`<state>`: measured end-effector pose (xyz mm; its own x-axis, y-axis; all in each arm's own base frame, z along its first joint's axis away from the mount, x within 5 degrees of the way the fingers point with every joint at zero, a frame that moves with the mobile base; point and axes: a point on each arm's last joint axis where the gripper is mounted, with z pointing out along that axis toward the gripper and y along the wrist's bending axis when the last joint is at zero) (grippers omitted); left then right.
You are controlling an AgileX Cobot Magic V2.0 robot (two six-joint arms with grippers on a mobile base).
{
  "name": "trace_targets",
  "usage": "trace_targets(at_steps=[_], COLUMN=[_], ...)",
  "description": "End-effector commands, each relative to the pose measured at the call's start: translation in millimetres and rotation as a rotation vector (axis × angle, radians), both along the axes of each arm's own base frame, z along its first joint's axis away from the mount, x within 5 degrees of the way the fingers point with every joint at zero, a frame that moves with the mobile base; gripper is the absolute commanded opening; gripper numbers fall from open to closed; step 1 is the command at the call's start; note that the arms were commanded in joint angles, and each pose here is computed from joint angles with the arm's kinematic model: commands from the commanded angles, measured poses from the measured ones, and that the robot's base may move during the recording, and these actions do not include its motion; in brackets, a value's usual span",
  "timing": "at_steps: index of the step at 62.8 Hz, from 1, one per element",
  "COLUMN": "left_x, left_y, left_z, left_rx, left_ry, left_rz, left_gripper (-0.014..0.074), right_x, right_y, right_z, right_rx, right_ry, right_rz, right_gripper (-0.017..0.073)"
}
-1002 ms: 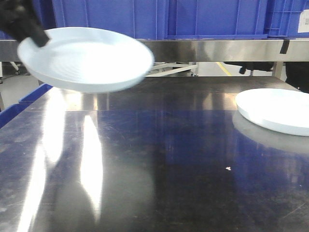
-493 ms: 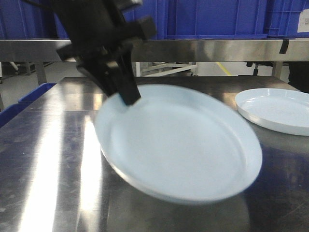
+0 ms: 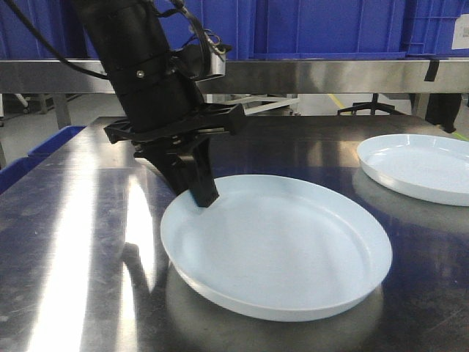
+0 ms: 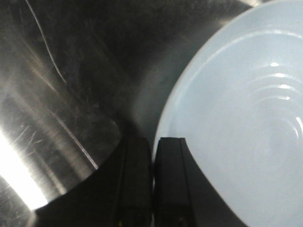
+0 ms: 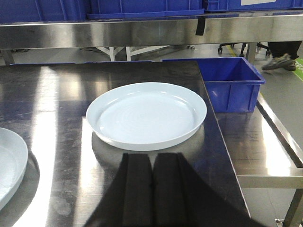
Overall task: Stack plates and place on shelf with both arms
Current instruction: 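Set the plate down on the table, open the left gripper and withdraw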
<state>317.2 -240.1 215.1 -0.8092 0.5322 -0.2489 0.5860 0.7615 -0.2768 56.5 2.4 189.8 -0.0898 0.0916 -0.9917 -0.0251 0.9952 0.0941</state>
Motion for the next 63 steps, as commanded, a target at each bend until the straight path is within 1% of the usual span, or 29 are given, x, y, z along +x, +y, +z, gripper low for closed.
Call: trace_targets(at_steps=[1, 8, 17, 24, 27, 33, 39, 45, 48, 49, 52, 55, 56, 63], left_x=[-2.2, -3.1, -3.9, -6.6, -7.6, -11.5, -17.5, -24.5, -30.0, -30.0, -37.0, -45.8, -47.0, -74.8], left_y=[-3.3, -3.0, -2.7, -1.1, -0.1, 5.6, 18.9, 35.2, 49.2, 52.4, 65.2, 78.1, 81.0, 115.9], left_z=[31.0, 30.7, 31.2, 36.5, 41.4, 61.3, 91.1, 118.4, 133.9, 134.7, 145.1, 154.6, 153.2, 163.2], left_rx=[-0.08, -0.076, -0.074, -0.074, -0.081, -0.104, -0.12, -0.108, -0.085, -0.075, -0.074, -0.087, -0.084, -0.129], left_ry=[-0.057, -0.049, -0.044, -0.043, -0.057, -0.115, -0.21, -0.311, -0.384, -0.395, -0.447, -0.5, -0.502, -0.61], left_rz=[0.02, 0.016, 0.014, 0.01, 0.01, 0.014, 0.038, 0.078, 0.106, 0.113, 0.151, 0.177, 0.183, 0.259], left_gripper=[0.0132, 0.0226, 0.037, 0.0421, 0.0423, 0.0422, 0.0421, 0.0407, 0.0383, 0.0379, 0.0353, 0.0323, 0.0319, 0.0247], right_x=[-2.0, -2.0, -2.0, -2.0, -2.0, -2.0, -2.0, -2.0, -2.0, -2.0, -2.0, -2.0, -2.0, -2.0], right_y=[-0.8, -0.8, -0.8, -0.8, -0.8, -0.8, -0.8, -0.8, -0.8, -0.8, -0.8, -0.8, -0.8, -0.8], right_z=[13.6, 13.6, 13.6, 13.7, 13.7, 13.7, 13.7, 13.7, 13.7, 13.7, 13.7, 13.7, 13.7, 13.7], right_rx=[-0.006, -0.006, -0.006, -0.006, -0.006, -0.006, -0.006, -0.006, -0.006, -0.006, -0.006, -0.006, -0.006, -0.006], right_ry=[-0.116, -0.116, -0.116, -0.117, -0.117, -0.117, -0.117, -0.117, -0.117, -0.117, -0.117, -0.117, -0.117, -0.117], right_rz=[-0.008, -0.008, -0.008, -0.008, -0.008, -0.008, -0.008, -0.008, -0.008, -0.008, -0.008, -0.008, -0.008, -0.008], right_gripper=[0.0057, 0.0057, 0.0057, 0.0057, 0.0057, 0.0057, 0.0057, 0.0057, 0.0057, 0.0057, 0.0057, 0.0057, 0.0057, 0.0057])
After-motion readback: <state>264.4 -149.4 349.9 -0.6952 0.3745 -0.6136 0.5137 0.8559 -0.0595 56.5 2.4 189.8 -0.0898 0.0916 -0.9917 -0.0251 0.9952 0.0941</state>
